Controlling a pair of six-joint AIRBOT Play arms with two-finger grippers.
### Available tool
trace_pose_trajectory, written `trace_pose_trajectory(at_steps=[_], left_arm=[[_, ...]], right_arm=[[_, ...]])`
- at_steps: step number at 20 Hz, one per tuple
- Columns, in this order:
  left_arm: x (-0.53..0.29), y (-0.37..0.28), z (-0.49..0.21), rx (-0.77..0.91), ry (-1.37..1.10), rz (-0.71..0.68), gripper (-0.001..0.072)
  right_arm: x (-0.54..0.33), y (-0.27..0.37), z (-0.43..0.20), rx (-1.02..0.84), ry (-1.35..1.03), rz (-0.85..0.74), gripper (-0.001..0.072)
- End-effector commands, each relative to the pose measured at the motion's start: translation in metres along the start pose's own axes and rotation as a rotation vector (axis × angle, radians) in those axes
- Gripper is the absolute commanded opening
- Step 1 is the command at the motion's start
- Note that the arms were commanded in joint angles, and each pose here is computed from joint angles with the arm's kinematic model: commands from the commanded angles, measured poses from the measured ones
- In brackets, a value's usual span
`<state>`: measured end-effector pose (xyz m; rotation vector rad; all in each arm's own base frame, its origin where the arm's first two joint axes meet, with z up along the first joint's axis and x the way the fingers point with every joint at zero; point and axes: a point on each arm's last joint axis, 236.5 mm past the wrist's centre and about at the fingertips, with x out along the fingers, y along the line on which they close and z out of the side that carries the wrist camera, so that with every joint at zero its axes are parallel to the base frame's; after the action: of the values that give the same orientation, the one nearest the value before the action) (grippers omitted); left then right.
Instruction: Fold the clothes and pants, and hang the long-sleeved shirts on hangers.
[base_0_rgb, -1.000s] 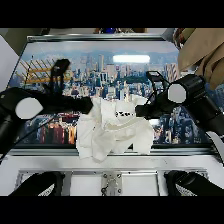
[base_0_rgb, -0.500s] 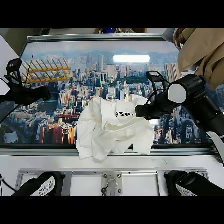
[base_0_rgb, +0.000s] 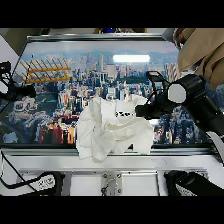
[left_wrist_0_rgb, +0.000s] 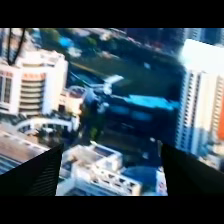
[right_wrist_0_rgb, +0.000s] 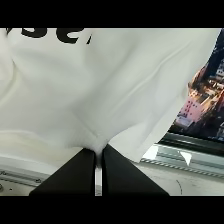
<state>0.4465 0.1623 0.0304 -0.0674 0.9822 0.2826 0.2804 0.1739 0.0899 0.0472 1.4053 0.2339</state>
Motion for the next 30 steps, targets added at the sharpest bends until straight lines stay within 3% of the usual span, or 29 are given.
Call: trace_pose_trajectory(at_steps=[1,4,14,30], left_arm=[[0.029,0.042,0.039,0.131,-0.052,0.15,0.0647],[0.062,0.062,0.06,0.203,-0.029,0.23,0.0646],[0.159,0.093,0.053,0.208,0.115,0.289,0.0646],[0.203,0.099,0.054,0.251,0.066,0.29,0.0622]], right_arm=[[0.0,0.0,0.0,-0.001,0.001,0.0,0.0024],[0.0,0.0,0.0,-0.001,0.002,0.0,0.0023],[0.0,0.0,0.0,-0.001,0.001,0.0,0.0024],[0.0,0.0,0.0,-0.001,0.001,0.0,0.0024]])
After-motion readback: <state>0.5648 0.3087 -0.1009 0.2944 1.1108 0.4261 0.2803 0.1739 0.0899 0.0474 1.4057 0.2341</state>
